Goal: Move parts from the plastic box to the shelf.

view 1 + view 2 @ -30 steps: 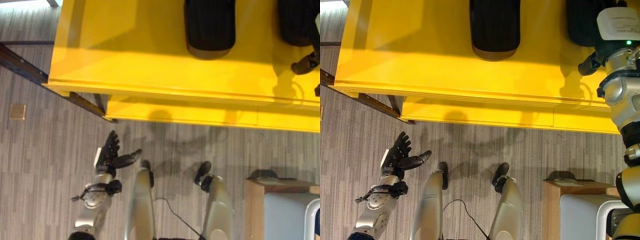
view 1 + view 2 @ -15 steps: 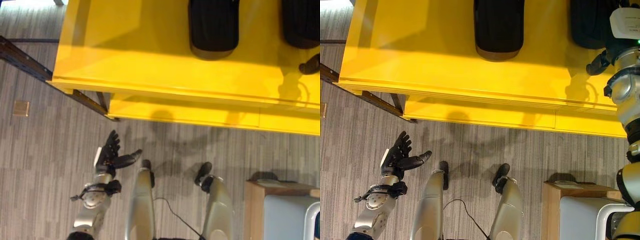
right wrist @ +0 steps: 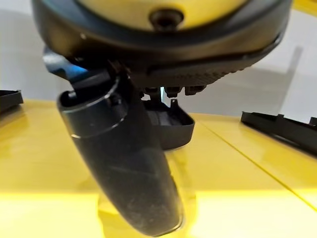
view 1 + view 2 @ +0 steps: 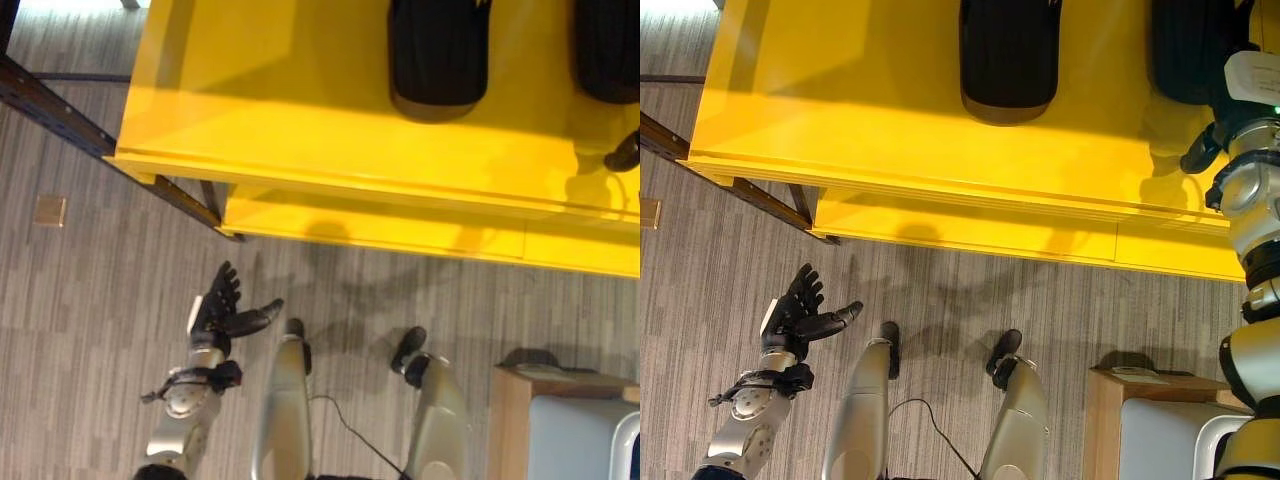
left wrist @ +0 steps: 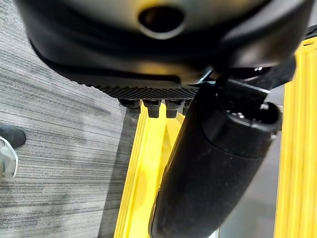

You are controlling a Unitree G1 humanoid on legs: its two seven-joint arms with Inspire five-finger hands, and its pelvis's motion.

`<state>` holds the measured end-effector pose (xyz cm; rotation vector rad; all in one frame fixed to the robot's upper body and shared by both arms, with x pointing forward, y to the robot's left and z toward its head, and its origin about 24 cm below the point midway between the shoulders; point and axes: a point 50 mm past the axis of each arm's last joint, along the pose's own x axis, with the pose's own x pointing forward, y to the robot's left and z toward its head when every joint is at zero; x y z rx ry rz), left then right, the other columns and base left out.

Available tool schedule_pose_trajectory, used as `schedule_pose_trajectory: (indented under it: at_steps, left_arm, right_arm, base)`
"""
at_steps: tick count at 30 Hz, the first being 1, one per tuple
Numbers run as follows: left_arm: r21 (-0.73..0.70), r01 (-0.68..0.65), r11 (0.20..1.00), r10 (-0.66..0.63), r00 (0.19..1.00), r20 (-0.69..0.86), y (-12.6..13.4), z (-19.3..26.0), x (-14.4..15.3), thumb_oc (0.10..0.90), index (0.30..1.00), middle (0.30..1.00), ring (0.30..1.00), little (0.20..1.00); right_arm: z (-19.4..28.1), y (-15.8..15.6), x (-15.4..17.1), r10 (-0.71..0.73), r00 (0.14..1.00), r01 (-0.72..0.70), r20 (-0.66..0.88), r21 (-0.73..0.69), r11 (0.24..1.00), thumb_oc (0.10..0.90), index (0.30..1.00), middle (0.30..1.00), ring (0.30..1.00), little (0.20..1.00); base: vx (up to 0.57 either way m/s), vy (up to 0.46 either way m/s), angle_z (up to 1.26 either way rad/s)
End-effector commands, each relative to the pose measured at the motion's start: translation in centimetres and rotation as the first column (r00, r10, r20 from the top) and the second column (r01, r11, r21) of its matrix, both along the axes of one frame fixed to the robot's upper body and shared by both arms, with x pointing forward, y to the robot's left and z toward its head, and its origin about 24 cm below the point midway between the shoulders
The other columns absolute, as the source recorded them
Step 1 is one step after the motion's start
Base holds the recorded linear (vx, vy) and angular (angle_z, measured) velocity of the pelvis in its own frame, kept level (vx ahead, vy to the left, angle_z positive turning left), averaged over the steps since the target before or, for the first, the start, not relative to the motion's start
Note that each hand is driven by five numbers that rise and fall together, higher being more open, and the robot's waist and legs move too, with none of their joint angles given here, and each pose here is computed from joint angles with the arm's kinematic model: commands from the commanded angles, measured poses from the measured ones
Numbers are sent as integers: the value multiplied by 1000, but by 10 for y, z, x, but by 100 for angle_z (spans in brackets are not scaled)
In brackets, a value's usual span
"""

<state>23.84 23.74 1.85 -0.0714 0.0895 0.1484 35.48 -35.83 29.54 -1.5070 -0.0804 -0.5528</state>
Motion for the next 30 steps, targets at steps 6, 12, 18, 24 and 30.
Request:
schedule_pose_trajectory:
  at_steps: [6, 12, 18, 24, 30]
  left_arm:
    - [34, 31, 999, -35, 992, 125, 4, 21, -1, 900, 1000, 1000, 1000, 1000]
    - [36, 46, 998, -50, 991, 121, 3, 20, -1, 900, 1000, 1000, 1000, 1000]
    - [36, 43, 998, -47, 992, 120, 4, 20, 0, 900, 1000, 1000, 1000, 1000]
    - [38, 43, 998, -47, 991, 123, 4, 21, 1, 900, 1000, 1000, 1000, 1000]
    - [36, 38, 999, -42, 992, 119, 5, 20, 2, 900, 1000, 1000, 1000, 1000]
  right_arm:
    - [16, 7, 0, 20, 1000, -20, -1, -69, 997, 900, 1000, 1000, 1000, 1000]
    - [7, 10, 2, 54, 997, -58, -52, -64, 996, 900, 1000, 1000, 1000, 1000]
    - [-1, 3, -2, 46, 996, -48, -74, -35, 998, 900, 1000, 1000, 1000, 1000]
    - [-7, 0, -4, 52, 994, -53, -94, -14, 998, 900, 1000, 1000, 1000, 1000]
    - [-11, -4, -7, 58, 993, -57, -102, 10, 998, 900, 1000, 1000, 1000, 1000]
  base:
    - [0, 0, 0]
    - [0, 0, 0]
    - [0, 0, 0]
    - [0, 0, 0]
    - [0, 0, 0]
